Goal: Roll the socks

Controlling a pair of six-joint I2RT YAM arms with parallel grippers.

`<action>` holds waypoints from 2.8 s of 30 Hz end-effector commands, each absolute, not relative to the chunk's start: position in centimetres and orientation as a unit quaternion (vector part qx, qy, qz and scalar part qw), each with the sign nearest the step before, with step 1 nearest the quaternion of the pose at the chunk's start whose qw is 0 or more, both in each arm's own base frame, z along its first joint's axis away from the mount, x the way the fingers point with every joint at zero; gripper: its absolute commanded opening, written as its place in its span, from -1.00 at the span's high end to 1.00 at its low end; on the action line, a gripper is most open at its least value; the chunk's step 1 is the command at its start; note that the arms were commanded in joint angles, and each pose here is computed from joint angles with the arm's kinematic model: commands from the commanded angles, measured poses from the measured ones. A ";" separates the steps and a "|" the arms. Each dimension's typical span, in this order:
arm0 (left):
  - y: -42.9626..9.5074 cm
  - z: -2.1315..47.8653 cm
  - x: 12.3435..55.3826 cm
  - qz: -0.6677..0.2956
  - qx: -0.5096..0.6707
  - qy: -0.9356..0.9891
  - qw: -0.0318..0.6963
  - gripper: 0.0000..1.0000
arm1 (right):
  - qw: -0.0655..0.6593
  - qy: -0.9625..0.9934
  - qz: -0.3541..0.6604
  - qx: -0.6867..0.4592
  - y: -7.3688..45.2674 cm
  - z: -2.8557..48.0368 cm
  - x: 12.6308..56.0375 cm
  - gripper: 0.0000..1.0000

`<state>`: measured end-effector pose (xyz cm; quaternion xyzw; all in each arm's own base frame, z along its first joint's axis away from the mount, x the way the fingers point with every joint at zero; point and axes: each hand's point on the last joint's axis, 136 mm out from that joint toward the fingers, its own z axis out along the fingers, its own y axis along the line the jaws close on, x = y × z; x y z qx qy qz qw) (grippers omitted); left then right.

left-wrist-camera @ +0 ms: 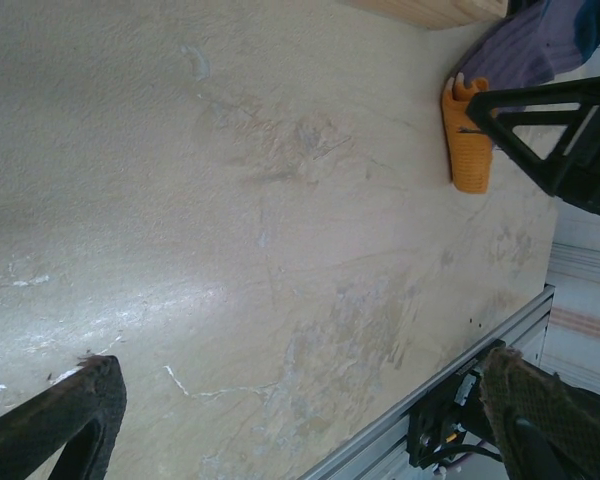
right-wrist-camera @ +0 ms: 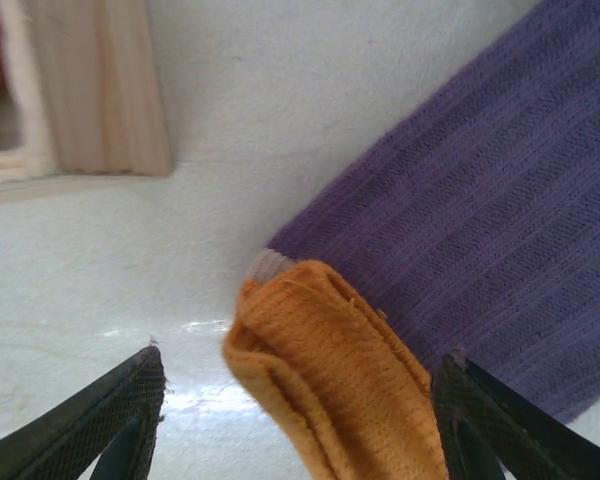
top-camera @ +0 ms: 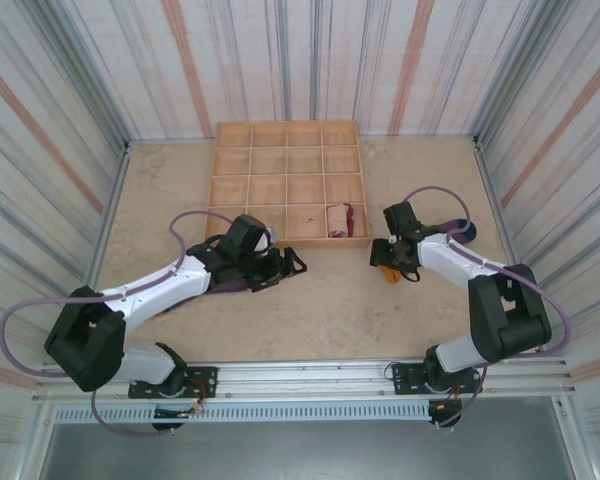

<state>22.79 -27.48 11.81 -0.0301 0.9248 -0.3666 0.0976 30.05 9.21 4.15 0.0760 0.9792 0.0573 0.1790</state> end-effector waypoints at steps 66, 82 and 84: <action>-28.4 8.7 18.5 -0.336 -0.028 0.941 0.017 -0.58 | 0.202 0.939 0.082 -0.267 26.0 4.1 9.4 0.22; -27.8 8.8 18.3 -0.331 -0.030 0.943 0.018 -0.57 | 0.228 0.930 0.063 -0.280 27.8 4.5 10.3 0.75; -27.8 8.7 18.3 -0.331 -0.029 0.943 0.018 -0.57 | 0.226 0.932 0.064 -0.277 27.7 4.5 10.4 0.84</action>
